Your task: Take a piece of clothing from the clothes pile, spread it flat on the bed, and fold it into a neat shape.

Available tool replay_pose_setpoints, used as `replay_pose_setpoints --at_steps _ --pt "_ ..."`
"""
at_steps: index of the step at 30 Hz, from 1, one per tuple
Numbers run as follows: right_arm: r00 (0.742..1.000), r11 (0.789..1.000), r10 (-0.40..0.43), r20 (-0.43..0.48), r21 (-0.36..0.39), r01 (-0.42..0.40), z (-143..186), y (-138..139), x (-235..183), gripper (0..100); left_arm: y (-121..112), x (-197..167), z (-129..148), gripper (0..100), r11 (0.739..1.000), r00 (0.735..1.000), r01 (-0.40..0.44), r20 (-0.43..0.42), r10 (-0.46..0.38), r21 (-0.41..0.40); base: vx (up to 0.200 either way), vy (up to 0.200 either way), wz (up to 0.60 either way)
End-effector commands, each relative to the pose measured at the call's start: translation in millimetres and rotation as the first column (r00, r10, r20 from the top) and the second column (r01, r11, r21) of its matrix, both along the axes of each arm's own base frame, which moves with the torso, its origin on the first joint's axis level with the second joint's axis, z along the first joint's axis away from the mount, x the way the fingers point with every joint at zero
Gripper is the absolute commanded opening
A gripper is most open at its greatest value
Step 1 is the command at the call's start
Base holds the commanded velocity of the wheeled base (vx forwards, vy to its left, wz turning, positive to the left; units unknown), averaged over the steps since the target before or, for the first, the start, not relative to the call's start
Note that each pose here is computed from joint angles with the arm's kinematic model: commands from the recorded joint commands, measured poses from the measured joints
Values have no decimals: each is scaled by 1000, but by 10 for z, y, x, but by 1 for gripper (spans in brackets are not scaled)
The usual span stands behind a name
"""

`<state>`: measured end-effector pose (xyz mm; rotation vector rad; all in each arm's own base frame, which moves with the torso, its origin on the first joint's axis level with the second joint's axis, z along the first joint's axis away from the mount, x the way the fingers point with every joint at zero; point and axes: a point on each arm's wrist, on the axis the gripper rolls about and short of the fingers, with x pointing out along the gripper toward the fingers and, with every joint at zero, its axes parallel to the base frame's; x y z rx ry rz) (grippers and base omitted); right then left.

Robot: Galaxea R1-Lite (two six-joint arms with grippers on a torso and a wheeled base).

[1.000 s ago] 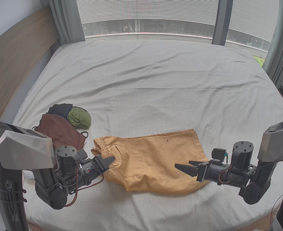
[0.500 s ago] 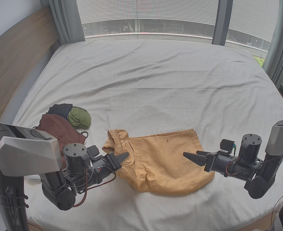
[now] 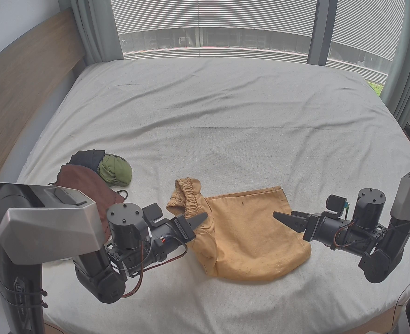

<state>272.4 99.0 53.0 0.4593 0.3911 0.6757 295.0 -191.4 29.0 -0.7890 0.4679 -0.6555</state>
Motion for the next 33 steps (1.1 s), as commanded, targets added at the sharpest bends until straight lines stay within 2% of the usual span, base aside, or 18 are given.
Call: replay_pose_setpoints --at_steps 1,14,22,33 --pt "1000 1000 -14 14 5 14 39 -43 14 100 -156 24 -44 0 999 999 32 13 -31 -9 0 0 0" --pt "998 999 -39 43 26 38 138 -179 50 100 -415 133 -105 0 997 997 71 40 -70 -32 0 0 0" --pt "997 998 -63 53 30 61 156 -243 86 100 -826 118 -113 0 987 988 152 47 -150 -58 0 0 0" --pt "995 996 -82 53 45 80 169 -330 136 100 -1054 187 -209 0 982 983 180 34 -179 -49 0 0 0"
